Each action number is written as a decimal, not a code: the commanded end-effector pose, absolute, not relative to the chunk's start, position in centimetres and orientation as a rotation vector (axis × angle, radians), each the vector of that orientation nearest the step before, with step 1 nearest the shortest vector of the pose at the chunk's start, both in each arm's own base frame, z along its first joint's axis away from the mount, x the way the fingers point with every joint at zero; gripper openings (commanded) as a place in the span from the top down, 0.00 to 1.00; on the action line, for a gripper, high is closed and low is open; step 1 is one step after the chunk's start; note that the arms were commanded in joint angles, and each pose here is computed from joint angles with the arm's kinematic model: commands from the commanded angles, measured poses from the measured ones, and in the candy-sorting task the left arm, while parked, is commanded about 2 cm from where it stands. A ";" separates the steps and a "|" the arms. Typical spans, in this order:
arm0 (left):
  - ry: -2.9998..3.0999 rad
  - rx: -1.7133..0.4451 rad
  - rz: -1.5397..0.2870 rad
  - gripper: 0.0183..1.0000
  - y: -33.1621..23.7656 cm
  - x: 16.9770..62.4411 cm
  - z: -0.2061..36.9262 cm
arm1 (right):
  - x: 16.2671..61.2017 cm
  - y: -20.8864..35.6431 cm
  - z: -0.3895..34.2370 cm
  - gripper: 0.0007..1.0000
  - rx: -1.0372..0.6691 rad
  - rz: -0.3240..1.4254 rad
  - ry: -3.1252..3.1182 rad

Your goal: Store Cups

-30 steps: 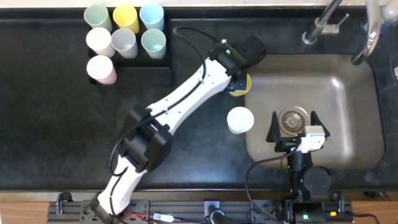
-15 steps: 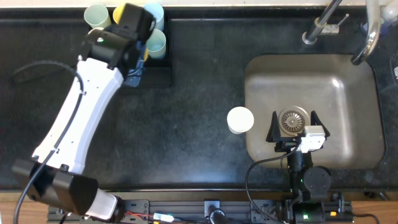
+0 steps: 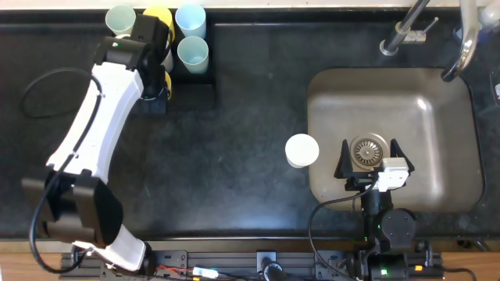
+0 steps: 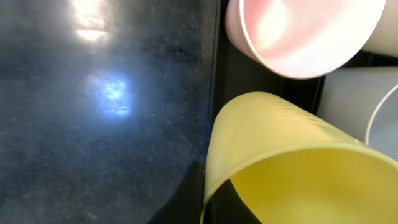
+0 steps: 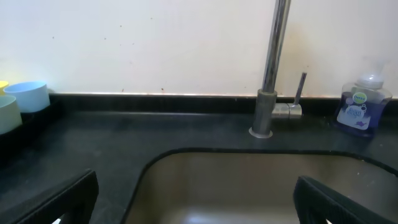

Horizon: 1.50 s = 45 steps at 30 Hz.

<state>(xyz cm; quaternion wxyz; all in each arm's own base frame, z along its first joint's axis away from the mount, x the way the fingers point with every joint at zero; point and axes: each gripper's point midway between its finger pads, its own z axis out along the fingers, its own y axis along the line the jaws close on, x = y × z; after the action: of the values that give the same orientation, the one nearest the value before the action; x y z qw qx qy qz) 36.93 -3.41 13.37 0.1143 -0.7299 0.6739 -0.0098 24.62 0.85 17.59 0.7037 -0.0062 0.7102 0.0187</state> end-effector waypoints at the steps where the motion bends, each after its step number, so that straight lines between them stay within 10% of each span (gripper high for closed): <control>1: 1.969 -2.182 -0.016 0.98 -3.7 37.3 11.9 | 24.7 0.9 17.2 0.00 -0.014 0.048 1.584; 35: 1.934 -2.169 0.087 0.98 -2.3 38.3 9.3 | 24.7 0.9 17.2 0.00 -0.014 0.048 1.584; 45: 1.923 -2.151 0.082 0.68 -2.0 38.0 9.9 | 24.7 0.9 17.2 0.00 -0.014 0.048 1.584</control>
<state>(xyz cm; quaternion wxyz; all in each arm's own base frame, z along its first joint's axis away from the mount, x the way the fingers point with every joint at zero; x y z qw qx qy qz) 38.56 -2.85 9.52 0.1149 -0.7361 0.6667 0.0205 24.62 0.86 17.59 0.7037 -0.0063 0.7102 0.0189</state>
